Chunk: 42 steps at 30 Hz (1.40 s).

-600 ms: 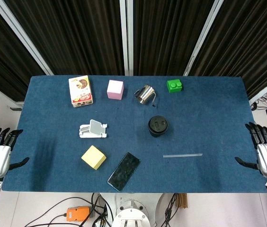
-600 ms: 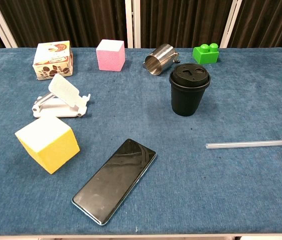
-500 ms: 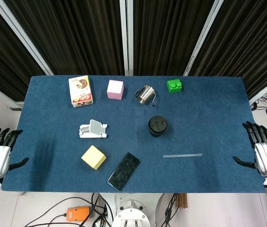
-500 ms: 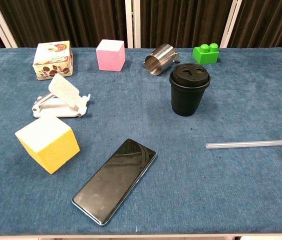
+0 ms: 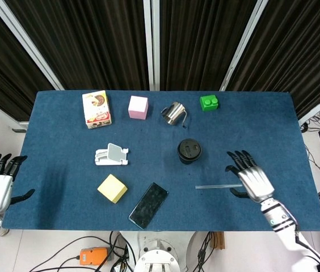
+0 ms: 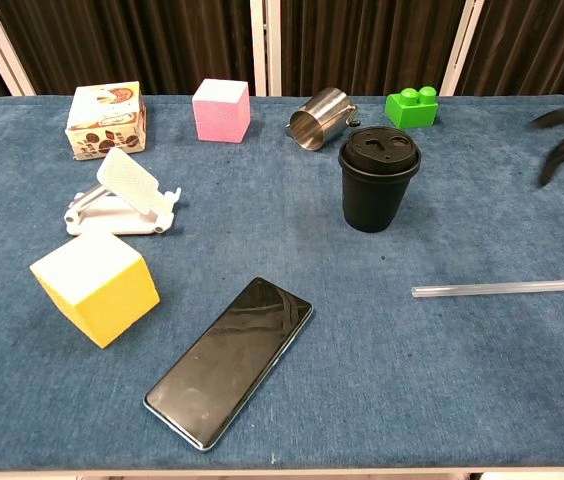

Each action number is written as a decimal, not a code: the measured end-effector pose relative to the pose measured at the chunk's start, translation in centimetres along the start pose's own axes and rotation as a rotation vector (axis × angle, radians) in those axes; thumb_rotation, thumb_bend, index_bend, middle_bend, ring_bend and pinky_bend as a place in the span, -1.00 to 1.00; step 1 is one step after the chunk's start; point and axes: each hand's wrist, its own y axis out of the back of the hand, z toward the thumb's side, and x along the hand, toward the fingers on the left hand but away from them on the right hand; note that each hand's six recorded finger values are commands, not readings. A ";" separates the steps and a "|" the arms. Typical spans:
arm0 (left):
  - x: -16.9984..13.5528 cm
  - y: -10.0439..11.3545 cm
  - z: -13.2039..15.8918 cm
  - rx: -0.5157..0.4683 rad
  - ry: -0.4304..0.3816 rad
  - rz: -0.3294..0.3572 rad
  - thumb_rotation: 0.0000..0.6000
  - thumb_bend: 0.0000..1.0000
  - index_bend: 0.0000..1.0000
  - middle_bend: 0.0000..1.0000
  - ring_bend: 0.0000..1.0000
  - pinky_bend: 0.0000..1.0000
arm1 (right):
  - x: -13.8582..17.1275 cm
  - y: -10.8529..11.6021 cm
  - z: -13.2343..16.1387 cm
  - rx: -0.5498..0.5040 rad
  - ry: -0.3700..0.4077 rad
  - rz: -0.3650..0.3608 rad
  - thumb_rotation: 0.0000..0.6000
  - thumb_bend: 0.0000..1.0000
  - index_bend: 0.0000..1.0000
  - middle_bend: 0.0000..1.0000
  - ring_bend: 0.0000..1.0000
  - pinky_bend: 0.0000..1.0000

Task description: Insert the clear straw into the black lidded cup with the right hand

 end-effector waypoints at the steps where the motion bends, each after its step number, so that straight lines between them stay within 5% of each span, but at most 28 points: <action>1: 0.0 0.0 0.0 0.001 0.001 -0.002 1.00 -0.89 -0.71 -0.65 -0.85 -1.00 | -0.7 -0.8 0.9 0.027 0.019 0.016 1.00 -0.18 -0.08 -0.80 -1.00 -0.93; 8: 0.0 -0.5 -0.3 0.001 0.014 -0.022 1.00 -0.89 -0.71 -0.65 -0.86 -1.00 | -3.2 -4.3 3.9 0.167 0.050 0.066 1.00 -0.11 0.02 -0.76 -1.00 -0.93; 19: 0.1 -1.0 -0.7 0.000 0.024 -0.029 1.00 -0.89 -0.71 -0.65 -0.86 -1.00 | -4.6 -7.0 5.7 0.166 0.014 0.109 1.00 0.02 0.12 -0.70 -1.00 -0.93; 36: -0.2 -1.1 -1.4 0.000 0.035 -0.027 1.00 -0.88 -0.71 -0.67 -0.86 -1.00 | -4.7 -7.3 5.6 0.142 0.007 0.129 1.00 0.23 0.34 -0.58 -0.97 -0.93; 42: -0.1 -1.0 -1.2 0.001 0.031 -0.025 1.00 -0.89 -0.71 -0.67 -0.86 -1.00 | -4.7 -5.0 5.4 0.055 0.004 0.060 1.00 0.23 0.36 -0.57 -0.96 -0.92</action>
